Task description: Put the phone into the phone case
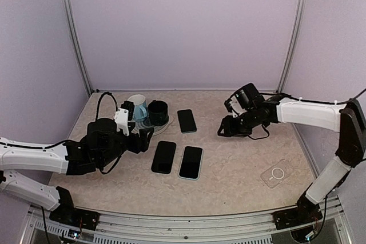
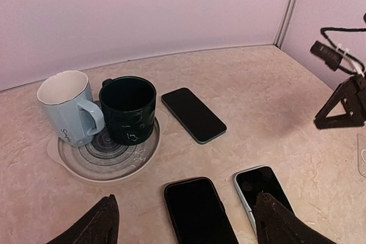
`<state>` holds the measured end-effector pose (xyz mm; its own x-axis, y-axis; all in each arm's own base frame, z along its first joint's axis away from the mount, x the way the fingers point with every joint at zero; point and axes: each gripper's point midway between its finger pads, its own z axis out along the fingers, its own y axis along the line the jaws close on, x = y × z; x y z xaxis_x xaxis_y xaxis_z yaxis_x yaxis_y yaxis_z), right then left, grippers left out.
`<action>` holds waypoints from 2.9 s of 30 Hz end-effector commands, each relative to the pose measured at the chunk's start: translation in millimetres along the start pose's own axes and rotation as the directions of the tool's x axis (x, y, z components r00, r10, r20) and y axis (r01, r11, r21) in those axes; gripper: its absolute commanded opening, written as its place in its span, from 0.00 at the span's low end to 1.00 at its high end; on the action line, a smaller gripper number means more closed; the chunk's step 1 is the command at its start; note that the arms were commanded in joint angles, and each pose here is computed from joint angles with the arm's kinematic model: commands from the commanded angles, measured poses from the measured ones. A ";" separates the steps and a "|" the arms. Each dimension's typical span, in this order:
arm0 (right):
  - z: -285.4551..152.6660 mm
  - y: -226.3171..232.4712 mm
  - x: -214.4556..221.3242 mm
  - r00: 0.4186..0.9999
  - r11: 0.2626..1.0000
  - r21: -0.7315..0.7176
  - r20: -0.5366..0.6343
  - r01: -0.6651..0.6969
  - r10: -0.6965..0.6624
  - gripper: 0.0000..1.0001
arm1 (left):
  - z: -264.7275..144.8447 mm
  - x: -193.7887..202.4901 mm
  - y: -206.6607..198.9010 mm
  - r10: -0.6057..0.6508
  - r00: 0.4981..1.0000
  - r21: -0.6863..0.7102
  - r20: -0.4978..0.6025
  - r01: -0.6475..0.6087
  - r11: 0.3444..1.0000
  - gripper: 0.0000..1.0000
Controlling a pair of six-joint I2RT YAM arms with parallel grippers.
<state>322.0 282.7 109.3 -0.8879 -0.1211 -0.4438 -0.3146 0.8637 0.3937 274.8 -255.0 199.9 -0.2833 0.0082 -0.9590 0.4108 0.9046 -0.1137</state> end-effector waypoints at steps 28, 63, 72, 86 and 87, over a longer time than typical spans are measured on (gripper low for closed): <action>-59.3 -226.7 133.3 0.688 0.554 0.425 0.297 -0.716 0.662 0.44 | -5.5 4.3 15.1 0.001 1.000 0.052 0.030 -0.002 0.999 0.83; 44.5 -0.4 46.9 0.972 0.980 0.185 -0.230 0.079 -0.035 0.00 | -17.7 -9.5 34.5 -0.092 0.994 0.003 0.065 0.092 0.996 0.84; 52.0 -20.0 34.5 0.968 0.972 0.235 -0.250 0.027 0.034 0.24 | -19.9 -10.1 36.1 -0.078 0.994 0.000 0.071 0.078 0.997 0.84; 106.4 15.4 -122.9 0.995 0.949 0.303 0.020 0.085 -0.095 0.98 | -26.4 -11.8 39.9 -0.088 0.994 -0.005 0.071 0.089 0.996 0.83; 116.8 12.2 -124.2 0.995 0.946 0.313 0.016 0.084 -0.094 0.99 | -27.2 -11.6 40.1 -0.092 0.993 -0.002 0.073 0.092 0.996 0.83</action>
<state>453.7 371.1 119.6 -0.8226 -0.1585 -0.5461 -0.2948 0.9401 0.1712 272.3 -213.2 212.6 -0.2572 -0.0947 -0.9617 0.3890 0.9008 -0.1928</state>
